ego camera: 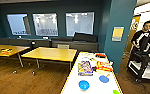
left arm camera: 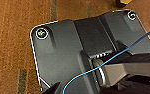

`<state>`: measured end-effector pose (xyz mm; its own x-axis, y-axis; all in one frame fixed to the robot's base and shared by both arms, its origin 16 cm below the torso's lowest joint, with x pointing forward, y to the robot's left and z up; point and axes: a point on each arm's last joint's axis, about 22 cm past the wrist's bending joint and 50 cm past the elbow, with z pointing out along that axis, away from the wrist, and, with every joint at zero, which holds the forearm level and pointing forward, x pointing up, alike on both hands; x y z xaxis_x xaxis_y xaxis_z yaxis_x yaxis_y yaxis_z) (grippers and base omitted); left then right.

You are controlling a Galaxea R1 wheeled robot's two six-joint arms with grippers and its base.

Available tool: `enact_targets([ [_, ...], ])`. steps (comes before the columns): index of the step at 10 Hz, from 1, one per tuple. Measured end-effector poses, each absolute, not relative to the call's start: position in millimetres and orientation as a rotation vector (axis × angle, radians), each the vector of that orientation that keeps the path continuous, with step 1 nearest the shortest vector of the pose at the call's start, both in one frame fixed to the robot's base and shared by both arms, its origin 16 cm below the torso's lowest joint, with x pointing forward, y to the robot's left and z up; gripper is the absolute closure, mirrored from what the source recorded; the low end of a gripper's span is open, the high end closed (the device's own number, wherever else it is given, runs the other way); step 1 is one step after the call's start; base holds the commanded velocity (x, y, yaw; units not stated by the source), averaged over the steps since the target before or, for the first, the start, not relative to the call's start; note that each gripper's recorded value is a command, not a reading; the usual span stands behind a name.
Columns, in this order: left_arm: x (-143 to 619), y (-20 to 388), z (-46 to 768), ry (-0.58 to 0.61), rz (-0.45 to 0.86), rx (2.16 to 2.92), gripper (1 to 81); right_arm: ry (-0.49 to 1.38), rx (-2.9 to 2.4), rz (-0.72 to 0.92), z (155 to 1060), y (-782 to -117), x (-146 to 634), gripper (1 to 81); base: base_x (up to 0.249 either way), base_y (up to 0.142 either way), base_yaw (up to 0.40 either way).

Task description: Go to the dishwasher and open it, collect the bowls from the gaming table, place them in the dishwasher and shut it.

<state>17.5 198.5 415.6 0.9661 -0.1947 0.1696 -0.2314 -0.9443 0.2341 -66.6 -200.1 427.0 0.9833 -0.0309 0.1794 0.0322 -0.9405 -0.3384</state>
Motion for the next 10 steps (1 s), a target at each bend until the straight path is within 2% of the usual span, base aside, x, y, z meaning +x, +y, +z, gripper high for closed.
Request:
enact_targets([
  [3,18,196,416,-0.314,0.211,2.859,1.0,0.097,-2.679,-0.284,451,-203,-59,1.0,0.0,0.0,0.0],
  [5,18,191,416,-0.305,0.214,2.853,1.0,0.178,-2.614,-0.319,479,-228,-43,1.0,0.0,0.0,0.0],
  [10,18,188,416,-0.302,0.215,2.85,1.0,0.269,-2.556,-0.412,588,-346,-13,1.0,0.0,0.0,0.0],
])
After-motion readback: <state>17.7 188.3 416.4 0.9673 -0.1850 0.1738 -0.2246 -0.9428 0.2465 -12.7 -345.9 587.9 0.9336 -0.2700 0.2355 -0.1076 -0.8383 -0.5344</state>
